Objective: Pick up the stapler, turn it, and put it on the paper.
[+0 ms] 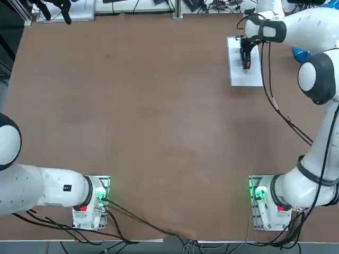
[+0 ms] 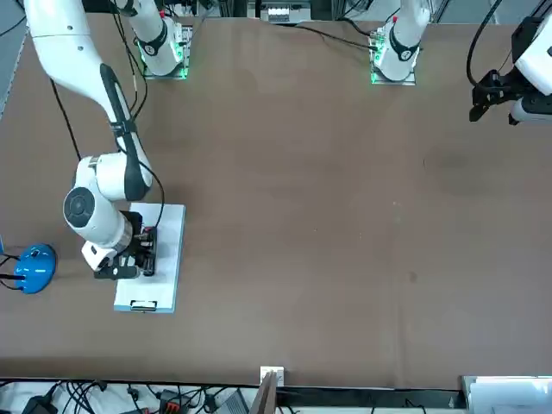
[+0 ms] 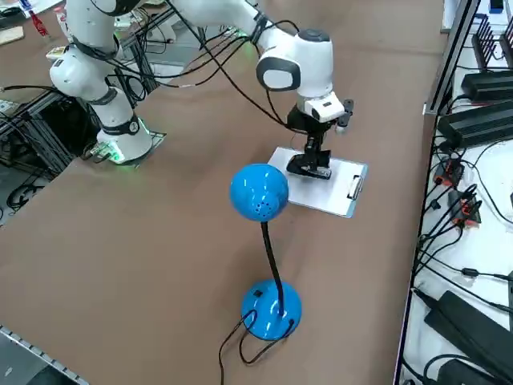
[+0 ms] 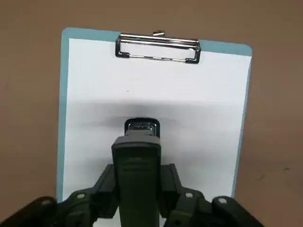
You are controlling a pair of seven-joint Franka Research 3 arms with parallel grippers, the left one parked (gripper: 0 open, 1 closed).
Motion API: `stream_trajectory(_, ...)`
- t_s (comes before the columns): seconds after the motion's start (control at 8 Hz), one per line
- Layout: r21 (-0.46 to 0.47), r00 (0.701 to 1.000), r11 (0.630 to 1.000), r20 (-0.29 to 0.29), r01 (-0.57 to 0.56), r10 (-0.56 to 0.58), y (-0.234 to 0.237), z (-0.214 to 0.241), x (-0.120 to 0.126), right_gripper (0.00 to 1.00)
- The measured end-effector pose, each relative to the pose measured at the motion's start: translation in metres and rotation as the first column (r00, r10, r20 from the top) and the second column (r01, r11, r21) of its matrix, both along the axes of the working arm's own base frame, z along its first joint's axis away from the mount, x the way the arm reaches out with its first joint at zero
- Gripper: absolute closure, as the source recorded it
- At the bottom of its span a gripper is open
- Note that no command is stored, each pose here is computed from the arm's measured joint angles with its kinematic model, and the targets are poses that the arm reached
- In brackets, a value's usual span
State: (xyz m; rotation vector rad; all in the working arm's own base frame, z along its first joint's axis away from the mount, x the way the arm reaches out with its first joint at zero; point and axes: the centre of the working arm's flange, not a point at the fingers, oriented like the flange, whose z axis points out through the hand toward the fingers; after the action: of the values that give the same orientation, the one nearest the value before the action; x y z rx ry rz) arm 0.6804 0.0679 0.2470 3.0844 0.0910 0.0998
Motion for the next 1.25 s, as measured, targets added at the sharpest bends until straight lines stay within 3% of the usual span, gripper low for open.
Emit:
stream_trajectory(0.88,0.004,1.000,1.000,0.009,0.027,-0.028,-0.004,-0.003,-0.001,0.58)
stream_trajectory(1.25,0.011,0.999,1.000,0.048,0.016,-0.016,-0.006,-0.013,-0.007,0.58)
